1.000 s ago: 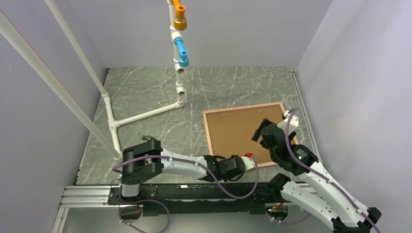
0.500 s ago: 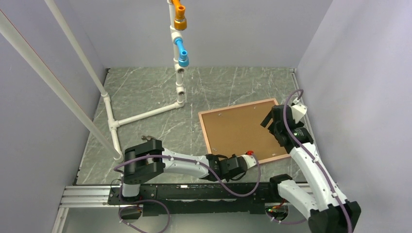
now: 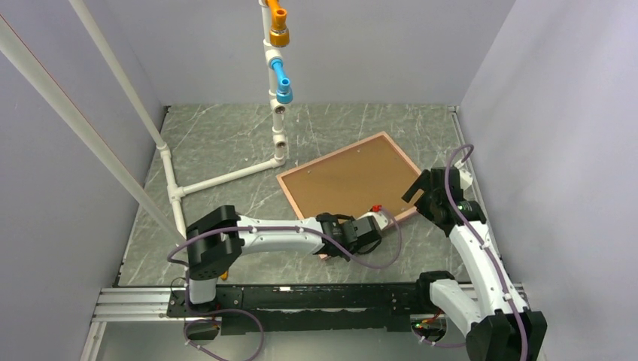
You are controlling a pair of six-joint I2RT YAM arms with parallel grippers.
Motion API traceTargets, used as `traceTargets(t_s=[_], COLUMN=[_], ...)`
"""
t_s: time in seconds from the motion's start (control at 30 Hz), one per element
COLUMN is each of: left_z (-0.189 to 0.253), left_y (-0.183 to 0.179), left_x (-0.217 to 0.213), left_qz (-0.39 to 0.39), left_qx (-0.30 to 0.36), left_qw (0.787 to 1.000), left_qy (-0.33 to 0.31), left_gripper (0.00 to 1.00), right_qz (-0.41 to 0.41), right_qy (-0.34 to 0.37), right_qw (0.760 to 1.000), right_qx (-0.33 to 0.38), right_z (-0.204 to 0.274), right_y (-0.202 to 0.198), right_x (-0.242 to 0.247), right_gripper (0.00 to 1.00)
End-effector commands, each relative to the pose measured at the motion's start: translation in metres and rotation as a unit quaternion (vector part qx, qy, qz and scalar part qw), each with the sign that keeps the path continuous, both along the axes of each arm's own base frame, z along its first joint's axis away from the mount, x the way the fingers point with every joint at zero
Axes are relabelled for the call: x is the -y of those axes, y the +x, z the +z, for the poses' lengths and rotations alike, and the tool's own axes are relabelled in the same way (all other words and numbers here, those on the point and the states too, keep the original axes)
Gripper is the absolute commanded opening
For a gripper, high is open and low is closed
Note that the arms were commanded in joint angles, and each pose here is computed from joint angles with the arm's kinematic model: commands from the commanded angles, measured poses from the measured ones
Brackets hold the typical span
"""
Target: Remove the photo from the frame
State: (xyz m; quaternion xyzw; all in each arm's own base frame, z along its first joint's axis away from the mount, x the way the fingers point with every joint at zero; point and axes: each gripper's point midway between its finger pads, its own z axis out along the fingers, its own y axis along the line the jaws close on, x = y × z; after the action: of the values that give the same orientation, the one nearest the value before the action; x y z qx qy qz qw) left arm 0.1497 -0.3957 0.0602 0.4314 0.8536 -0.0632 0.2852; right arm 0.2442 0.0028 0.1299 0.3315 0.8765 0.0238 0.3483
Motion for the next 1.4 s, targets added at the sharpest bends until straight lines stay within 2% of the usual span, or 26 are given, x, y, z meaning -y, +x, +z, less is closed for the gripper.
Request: traceTargets(t_s=[0.0,0.23,0.37,0.5,0.7,0.83,1.0,1.1,1.17,1.3,1.37], left_z=[0.082,0.107,0.111,0.114,0.116,0.12,0.122,0.122,0.124,0.134,0.144], left_y=[0.021,0.02,0.018,0.016,0.013,0.012,0.008,0.004,0.002,-0.002,-0.001], left_x=[0.016,0.026,0.029,0.032,0.037,0.042,0.047,0.051,0.054,0.059,0.059], left_qz=[0.041,0.03,0.027,0.026,0.022,0.022,0.02,0.016,0.014,0.005,0.005], left_qx=[0.023,0.017,0.013,0.005,-0.004,-0.008,-0.02,-0.03,-0.034,-0.045,-0.052], left_qw=[0.994,0.991,0.991,0.99,0.988,0.986,0.983,0.981,0.979,0.975,0.973], left_qy=[-0.099,-0.127,-0.131,-0.138,-0.151,-0.166,-0.183,-0.193,-0.201,-0.216,-0.224], left_gripper=[0.0,0.0,0.0,0.0,0.0,0.0,0.0,0.0,0.0,0.0,0.1], right_qz=[0.075,0.182,0.204,0.183,0.151,0.152,0.127,0.101,0.103,0.096,0.091], right_qy=[0.079,0.205,0.252,0.268,0.268,0.274,0.288,0.274,0.266,0.226,0.197], right_qw=[0.993,0.956,0.936,0.932,0.934,0.932,0.933,0.94,0.939,0.953,0.96], right_qx=[0.037,0.105,0.136,0.159,0.179,0.182,0.173,0.178,0.19,0.177,0.175], right_z=[-0.005,-0.014,-0.01,-0.006,-0.004,-0.003,-0.008,-0.005,0.003,0.008,0.016], right_y=[-0.001,0.004,0.011,0.019,0.028,0.034,0.036,0.039,0.043,0.045,0.047], right_x=[-0.037,-0.094,-0.111,-0.111,-0.104,-0.106,-0.105,-0.097,-0.095,-0.084,-0.075], right_gripper=[0.97,0.97,0.96,0.93,0.83,0.67,0.65,0.51,0.37,0.0,0.0])
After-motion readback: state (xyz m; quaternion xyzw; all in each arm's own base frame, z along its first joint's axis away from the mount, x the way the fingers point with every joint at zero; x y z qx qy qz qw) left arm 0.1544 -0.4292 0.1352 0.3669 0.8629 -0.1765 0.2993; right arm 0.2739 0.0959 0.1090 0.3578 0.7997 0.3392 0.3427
